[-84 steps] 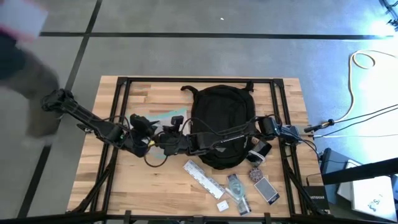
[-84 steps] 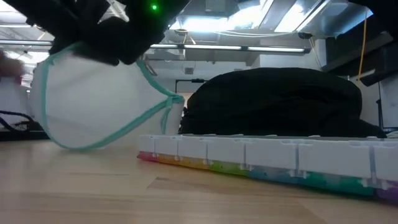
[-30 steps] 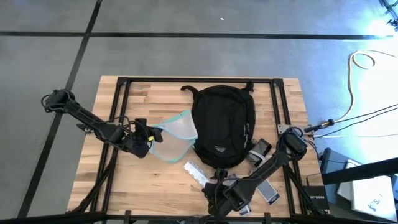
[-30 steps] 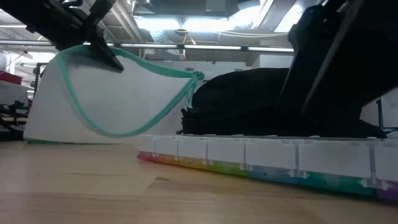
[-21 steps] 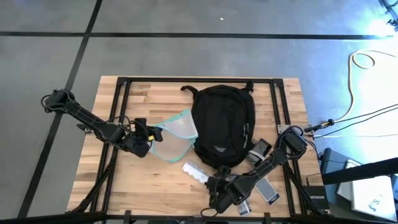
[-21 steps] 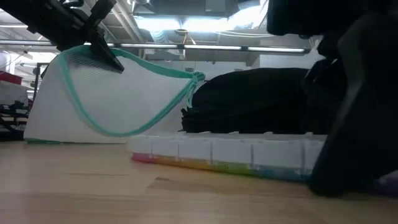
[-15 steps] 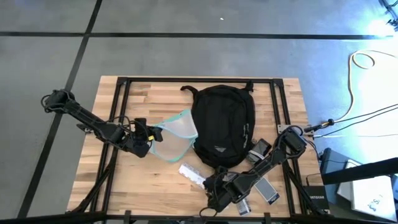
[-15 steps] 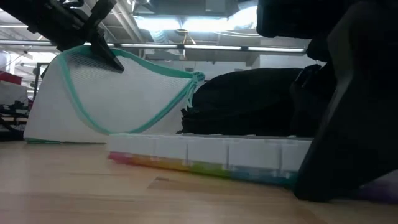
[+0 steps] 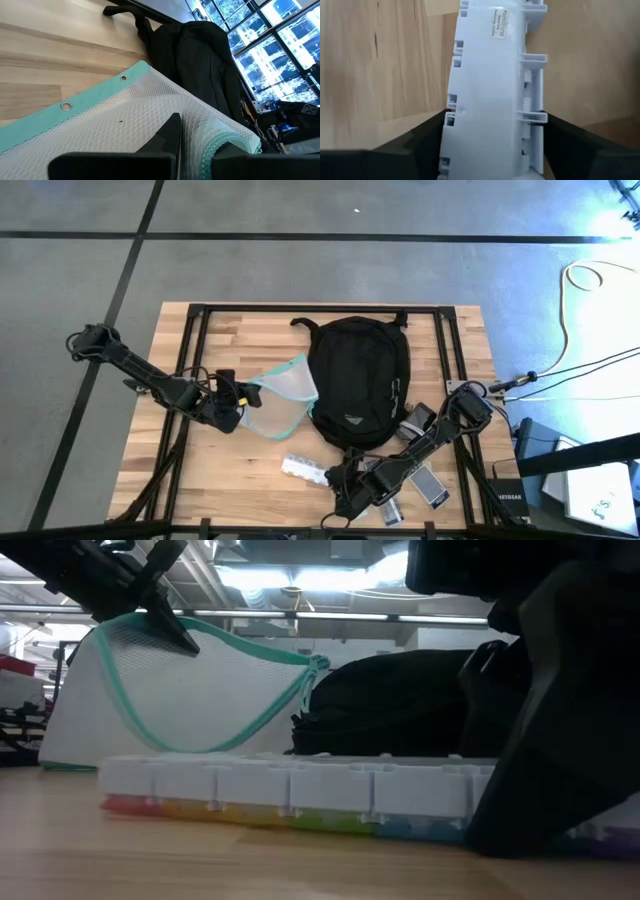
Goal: Unpack backpack
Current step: Put the white pill organizer into the transparent zipper bag
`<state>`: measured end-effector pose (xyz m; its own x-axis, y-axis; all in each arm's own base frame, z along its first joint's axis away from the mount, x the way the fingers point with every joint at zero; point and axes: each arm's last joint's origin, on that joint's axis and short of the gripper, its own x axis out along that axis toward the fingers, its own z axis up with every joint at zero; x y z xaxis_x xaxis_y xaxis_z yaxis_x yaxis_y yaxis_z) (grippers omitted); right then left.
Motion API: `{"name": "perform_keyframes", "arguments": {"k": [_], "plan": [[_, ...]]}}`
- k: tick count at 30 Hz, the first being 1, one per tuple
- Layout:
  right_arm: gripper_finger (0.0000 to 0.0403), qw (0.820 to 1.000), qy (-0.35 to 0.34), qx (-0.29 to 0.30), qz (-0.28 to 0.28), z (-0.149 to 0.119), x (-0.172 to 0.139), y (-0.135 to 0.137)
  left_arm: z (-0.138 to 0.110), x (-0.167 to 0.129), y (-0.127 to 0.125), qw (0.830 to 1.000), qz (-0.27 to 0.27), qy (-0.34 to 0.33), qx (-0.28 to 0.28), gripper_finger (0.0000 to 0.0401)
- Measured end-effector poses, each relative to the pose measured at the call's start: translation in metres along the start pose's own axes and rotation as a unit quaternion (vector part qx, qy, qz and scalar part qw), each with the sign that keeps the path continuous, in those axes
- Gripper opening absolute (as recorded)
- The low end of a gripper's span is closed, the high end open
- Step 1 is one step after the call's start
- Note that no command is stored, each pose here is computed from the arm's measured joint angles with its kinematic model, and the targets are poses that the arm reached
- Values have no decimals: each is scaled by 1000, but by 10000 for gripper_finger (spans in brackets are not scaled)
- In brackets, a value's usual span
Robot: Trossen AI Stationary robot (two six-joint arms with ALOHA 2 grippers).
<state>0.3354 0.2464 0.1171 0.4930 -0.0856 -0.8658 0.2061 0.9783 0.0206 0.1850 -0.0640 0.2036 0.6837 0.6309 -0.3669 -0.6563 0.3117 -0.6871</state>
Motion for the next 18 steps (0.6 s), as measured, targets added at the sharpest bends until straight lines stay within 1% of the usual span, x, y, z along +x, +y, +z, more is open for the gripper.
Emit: {"name": "perform_keyframes", "arguments": {"k": [4,10,15,18], "plan": [[255,1000,0,-14,-4,3,0,-1,0,0,0,1000,0,-2,6,1],[257,998,4,-55,-12,16,-4,-4,0,0,0,1000,0,-3,6,1],[255,997,2,-72,-39,32,-21,-9,0,0,0,1000,0,-3,8,1],[255,995,4,-92,-46,41,-31,-11,0,0,0,1000,0,-3,8,1]]}}
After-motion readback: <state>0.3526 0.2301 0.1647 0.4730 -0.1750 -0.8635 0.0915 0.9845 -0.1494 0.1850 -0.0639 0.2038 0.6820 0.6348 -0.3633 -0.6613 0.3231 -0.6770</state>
